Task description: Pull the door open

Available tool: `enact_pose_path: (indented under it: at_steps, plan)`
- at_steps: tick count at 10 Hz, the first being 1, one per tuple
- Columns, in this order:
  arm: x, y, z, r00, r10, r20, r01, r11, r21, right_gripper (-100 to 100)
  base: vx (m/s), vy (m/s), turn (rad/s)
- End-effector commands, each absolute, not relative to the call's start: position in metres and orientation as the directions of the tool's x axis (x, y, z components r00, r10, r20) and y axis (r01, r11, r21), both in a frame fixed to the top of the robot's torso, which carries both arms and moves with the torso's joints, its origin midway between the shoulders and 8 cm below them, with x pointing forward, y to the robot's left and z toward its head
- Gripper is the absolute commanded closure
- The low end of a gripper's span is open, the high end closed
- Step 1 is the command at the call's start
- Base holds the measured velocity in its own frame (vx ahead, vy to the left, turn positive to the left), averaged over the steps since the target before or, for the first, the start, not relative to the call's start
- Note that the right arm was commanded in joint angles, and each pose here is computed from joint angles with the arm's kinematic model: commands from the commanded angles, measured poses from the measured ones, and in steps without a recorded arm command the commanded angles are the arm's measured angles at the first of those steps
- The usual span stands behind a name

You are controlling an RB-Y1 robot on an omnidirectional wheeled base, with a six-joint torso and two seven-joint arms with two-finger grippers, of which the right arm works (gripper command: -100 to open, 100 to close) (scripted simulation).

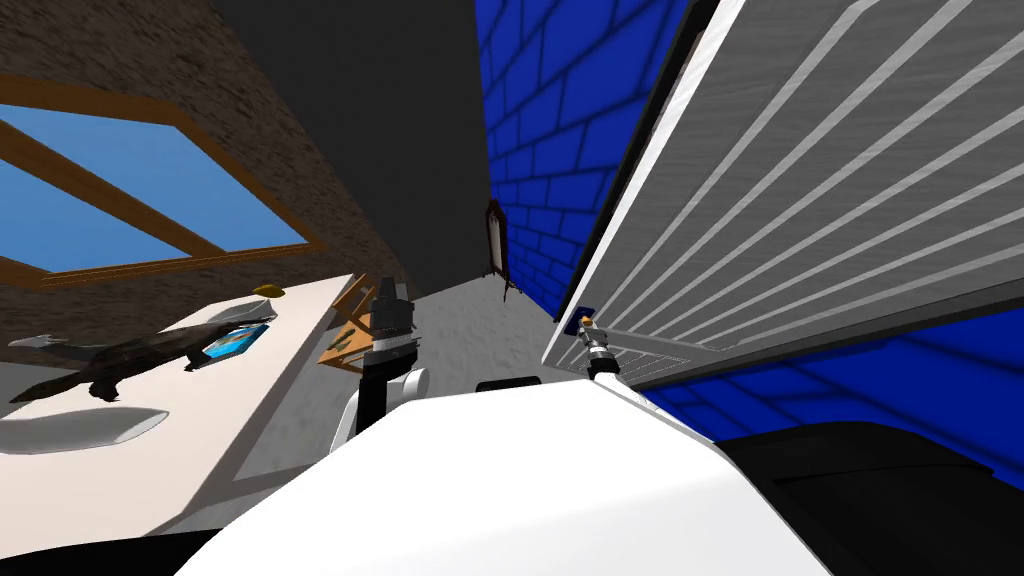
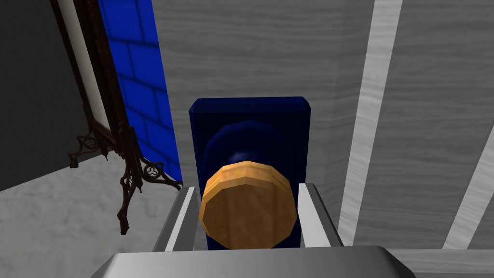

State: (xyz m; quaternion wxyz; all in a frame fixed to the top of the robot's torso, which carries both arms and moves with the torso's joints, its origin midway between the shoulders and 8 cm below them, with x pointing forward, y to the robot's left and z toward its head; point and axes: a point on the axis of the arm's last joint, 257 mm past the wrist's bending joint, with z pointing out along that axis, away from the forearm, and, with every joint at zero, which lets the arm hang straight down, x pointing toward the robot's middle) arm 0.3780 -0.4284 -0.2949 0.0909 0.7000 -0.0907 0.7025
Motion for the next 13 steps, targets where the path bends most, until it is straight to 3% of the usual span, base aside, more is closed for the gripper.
enact_pose_path:
  at_steps: [1, 13]
  plan:
    - [0.3757, -0.4262, -0.2969, 0.001, -0.001, 1.0, -0.242, -0.97, 0.0, 100, -0.19, -0.036, 0.118]
    - [0.3674, -0.4164, -0.2967, 0.001, 0.0, 1.0, -0.166, -0.986, 0.0, 100, -0.184, -0.029, 0.106]
